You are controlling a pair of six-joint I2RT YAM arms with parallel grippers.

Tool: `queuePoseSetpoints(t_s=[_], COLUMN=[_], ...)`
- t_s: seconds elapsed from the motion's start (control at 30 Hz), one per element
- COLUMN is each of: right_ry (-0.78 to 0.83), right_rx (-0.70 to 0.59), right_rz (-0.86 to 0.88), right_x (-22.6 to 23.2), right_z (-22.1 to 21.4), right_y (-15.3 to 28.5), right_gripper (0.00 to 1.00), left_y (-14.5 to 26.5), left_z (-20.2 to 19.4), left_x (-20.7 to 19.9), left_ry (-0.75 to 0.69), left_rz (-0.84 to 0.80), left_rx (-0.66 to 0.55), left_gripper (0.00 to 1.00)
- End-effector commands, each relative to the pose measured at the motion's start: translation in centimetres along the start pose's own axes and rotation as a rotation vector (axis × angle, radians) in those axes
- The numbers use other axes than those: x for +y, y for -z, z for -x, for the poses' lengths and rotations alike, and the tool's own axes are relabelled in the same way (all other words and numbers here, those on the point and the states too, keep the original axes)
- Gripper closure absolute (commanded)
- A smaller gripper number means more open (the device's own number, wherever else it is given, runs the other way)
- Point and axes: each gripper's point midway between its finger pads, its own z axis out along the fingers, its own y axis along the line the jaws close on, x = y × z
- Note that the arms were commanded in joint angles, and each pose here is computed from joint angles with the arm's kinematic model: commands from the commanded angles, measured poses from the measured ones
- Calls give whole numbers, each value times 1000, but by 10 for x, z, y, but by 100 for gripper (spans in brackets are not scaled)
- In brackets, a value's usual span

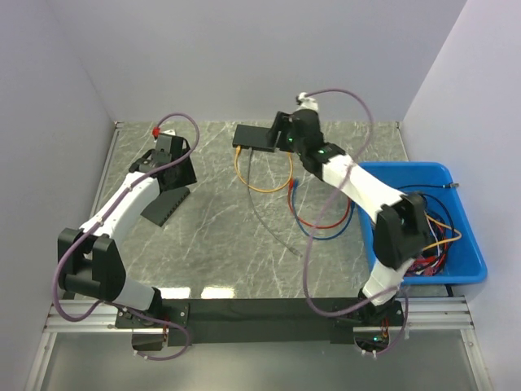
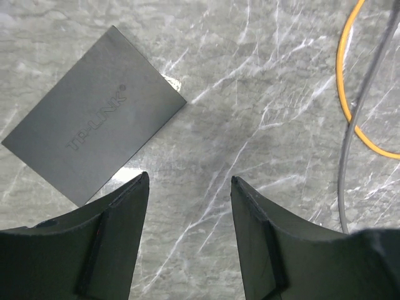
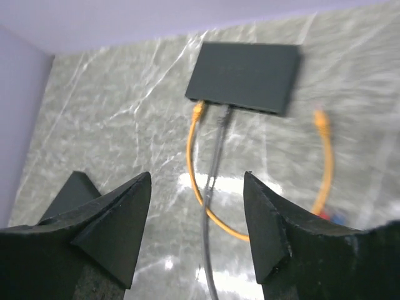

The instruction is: Insert the plug into the switch port

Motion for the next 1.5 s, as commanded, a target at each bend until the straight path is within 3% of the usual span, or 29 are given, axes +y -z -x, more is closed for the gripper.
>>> queuePoseSetpoints(t_s=[0.0,0.23,0.47,1.47], right_ry=[-13,6,-12,73], right_rx=[-44,163,250,363], right_rz=[-160,-327,-403,-558], right_x=[-41,-97,-124,-153], right_z=[-4,-88,-132,-165], right_y=[26,48,54,3], right_gripper=[34,47,57,75], left_y=[17,35,34,34], left_z=[19,30,27,23], left_x=[2,-3,-9,-19], left_ry=[6,0,-14,-25], left_rz=[-8,-63,-84,-135], left_rx=[-96,-163,-144,-118], left_gripper=[39,40,42,47])
